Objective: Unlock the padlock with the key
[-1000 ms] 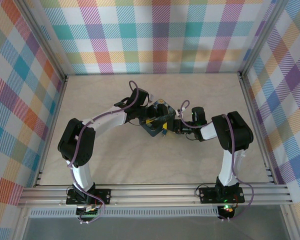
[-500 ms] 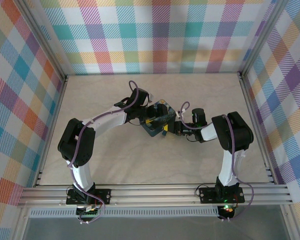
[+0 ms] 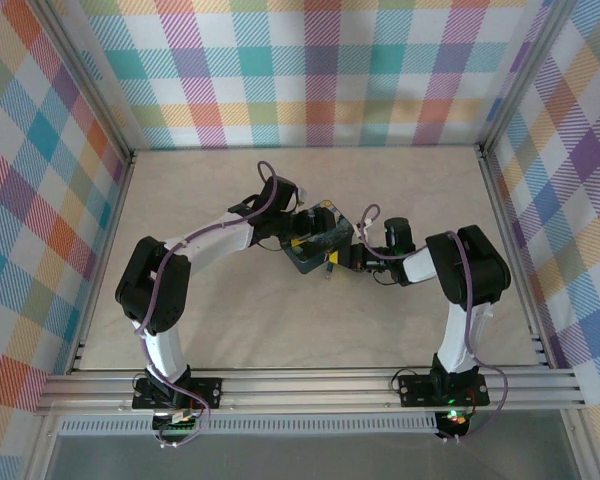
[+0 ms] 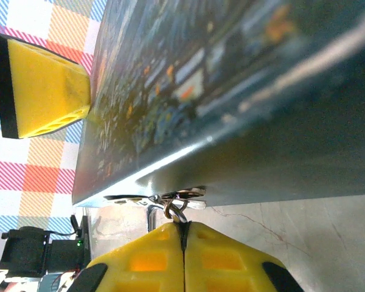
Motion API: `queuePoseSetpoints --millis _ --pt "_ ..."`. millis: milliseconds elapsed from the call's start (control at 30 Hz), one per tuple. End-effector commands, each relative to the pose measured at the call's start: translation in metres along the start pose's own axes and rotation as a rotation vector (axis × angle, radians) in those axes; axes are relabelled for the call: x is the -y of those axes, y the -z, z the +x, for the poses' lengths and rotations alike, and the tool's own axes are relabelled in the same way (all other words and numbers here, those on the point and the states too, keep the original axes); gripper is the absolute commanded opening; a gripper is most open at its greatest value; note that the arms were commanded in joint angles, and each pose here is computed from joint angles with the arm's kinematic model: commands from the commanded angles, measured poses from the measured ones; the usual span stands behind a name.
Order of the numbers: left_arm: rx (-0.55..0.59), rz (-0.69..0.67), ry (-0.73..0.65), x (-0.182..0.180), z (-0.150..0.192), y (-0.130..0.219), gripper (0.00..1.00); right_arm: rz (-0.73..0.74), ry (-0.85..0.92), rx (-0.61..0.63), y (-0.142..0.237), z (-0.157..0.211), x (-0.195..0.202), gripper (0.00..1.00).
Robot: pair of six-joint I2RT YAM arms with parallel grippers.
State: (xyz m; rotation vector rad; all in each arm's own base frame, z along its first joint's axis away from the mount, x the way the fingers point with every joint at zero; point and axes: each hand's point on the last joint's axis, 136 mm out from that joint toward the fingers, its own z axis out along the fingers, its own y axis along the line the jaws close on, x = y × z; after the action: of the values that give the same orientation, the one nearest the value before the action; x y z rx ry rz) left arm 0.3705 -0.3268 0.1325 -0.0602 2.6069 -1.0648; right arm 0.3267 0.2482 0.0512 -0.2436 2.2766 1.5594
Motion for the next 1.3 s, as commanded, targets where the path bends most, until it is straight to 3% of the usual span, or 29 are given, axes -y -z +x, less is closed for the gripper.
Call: queuePoseSetpoints --millis 0,733,1267 --pt "-0.025 -0.052 0.02 -0.014 0.012 -0.001 1.0 -0.011 0.042 0.01 0.004 -0.002 -0.012 0.04" --pt "-0.051 -0.078 0.028 -0.024 0.033 -0.008 1.0 0.049 -0.085 0.213 0.017 -0.033 -0.007 0.0" --pt "-0.056 -0.081 0.03 -0.026 0.035 -0.01 1.0 0.09 -0.148 0.293 0.021 -0.046 0.001 0.0"
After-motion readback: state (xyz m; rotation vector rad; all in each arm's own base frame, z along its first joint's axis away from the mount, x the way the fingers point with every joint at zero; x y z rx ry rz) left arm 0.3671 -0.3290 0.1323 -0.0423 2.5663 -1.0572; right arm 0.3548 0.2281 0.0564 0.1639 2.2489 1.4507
